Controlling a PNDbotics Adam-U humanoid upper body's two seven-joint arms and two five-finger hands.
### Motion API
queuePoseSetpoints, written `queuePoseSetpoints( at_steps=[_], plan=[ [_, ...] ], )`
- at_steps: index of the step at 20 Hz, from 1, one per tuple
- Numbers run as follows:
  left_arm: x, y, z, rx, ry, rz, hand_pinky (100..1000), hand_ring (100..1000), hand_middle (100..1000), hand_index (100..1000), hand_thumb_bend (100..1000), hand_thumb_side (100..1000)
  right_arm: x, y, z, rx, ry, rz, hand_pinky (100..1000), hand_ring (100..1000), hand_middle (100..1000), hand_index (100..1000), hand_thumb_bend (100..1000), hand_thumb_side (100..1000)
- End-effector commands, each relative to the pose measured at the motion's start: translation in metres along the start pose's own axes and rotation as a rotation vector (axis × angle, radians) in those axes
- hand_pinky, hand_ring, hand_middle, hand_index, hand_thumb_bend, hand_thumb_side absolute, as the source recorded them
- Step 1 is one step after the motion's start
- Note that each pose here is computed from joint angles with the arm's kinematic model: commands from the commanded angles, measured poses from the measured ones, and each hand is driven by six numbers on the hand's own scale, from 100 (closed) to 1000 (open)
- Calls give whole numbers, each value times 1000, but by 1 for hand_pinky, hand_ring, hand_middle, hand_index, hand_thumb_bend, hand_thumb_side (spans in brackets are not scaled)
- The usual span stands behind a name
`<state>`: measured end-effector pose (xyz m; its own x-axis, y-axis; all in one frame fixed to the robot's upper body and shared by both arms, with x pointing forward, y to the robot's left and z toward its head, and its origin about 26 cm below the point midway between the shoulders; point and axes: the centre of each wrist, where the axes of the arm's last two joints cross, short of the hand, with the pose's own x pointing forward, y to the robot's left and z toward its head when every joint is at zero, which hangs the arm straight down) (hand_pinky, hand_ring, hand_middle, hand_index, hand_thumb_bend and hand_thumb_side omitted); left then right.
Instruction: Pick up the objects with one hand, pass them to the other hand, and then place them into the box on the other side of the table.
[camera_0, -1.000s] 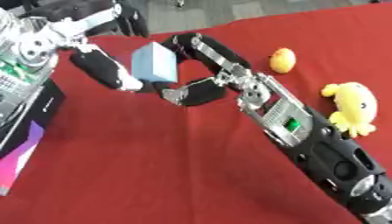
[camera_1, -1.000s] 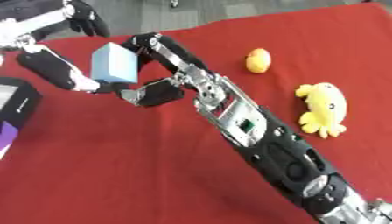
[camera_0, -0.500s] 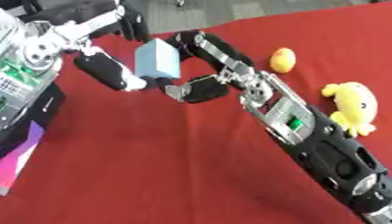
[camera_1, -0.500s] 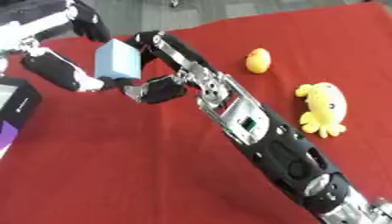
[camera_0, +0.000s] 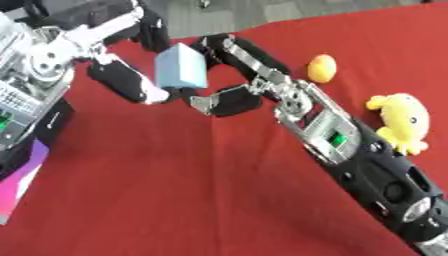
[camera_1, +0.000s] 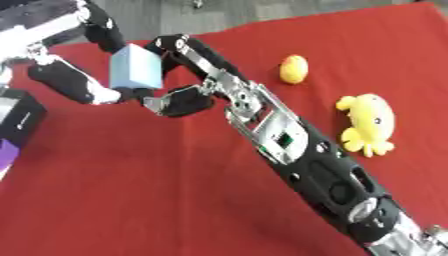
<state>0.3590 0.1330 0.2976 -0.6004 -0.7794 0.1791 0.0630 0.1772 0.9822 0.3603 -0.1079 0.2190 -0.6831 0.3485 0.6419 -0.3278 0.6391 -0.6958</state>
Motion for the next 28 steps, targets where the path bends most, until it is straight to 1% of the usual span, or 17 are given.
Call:
queuePoseSetpoints(
  at_steps=[1, 4, 8, 12, 15, 17, 19, 20, 24, 25, 26, 28],
  plan=[
    [0, 12, 1, 59, 7, -15, 727, 592, 480, 510, 265, 185, 9, 3, -3, 24, -38, -1, 760, 583, 499, 589, 100, 100],
    [0, 11, 0, 65, 6, -19, 722, 580, 460, 496, 252, 154, 8, 3, -2, 25, -38, -1, 764, 594, 514, 606, 100, 100],
    [-2, 9, -2, 63, 10, -33, 715, 574, 451, 489, 270, 104, 8, 3, -2, 31, -45, 0, 767, 602, 533, 626, 100, 100],
    [-4, 7, -5, 59, 17, -48, 711, 571, 456, 501, 303, 100, 7, 3, -2, 42, -51, -2, 769, 609, 544, 637, 100, 100],
    [-6, 6, -6, 55, 23, -58, 707, 572, 476, 533, 324, 100, 7, 3, -2, 53, -57, -4, 772, 619, 562, 654, 100, 100],
    [-6, 6, -7, 55, 26, -64, 701, 574, 481, 544, 339, 100, 7, 3, -2, 65, -62, -3, 778, 636, 590, 681, 100, 100],
    [-7, 6, -7, 53, 28, -71, 696, 569, 476, 540, 331, 100, 7, 3, -1, 80, -71, -1, 783, 651, 613, 703, 110, 100],
    [-7, 6, -7, 51, 29, -73, 692, 565, 472, 537, 325, 100, 6, 3, -1, 88, -76, -1, 785, 659, 624, 714, 127, 100],
    [-7, 6, -7, 53, 30, -85, 681, 542, 457, 524, 329, 100, 6, 3, -1, 121, -94, 6, 803, 717, 705, 787, 263, 100],
    [-7, 6, -7, 55, 31, -89, 680, 541, 457, 524, 331, 100, 6, 3, -1, 131, -100, 10, 806, 724, 715, 795, 280, 100],
    [-8, 6, -7, 57, 32, -92, 678, 537, 453, 522, 339, 100, 6, 3, -1, 140, -107, 14, 812, 743, 739, 818, 342, 100],
    [-8, 6, -7, 60, 33, -96, 673, 531, 447, 520, 352, 100, 7, 3, -1, 154, -122, 23, 821, 766, 763, 845, 423, 121]
  ],
)
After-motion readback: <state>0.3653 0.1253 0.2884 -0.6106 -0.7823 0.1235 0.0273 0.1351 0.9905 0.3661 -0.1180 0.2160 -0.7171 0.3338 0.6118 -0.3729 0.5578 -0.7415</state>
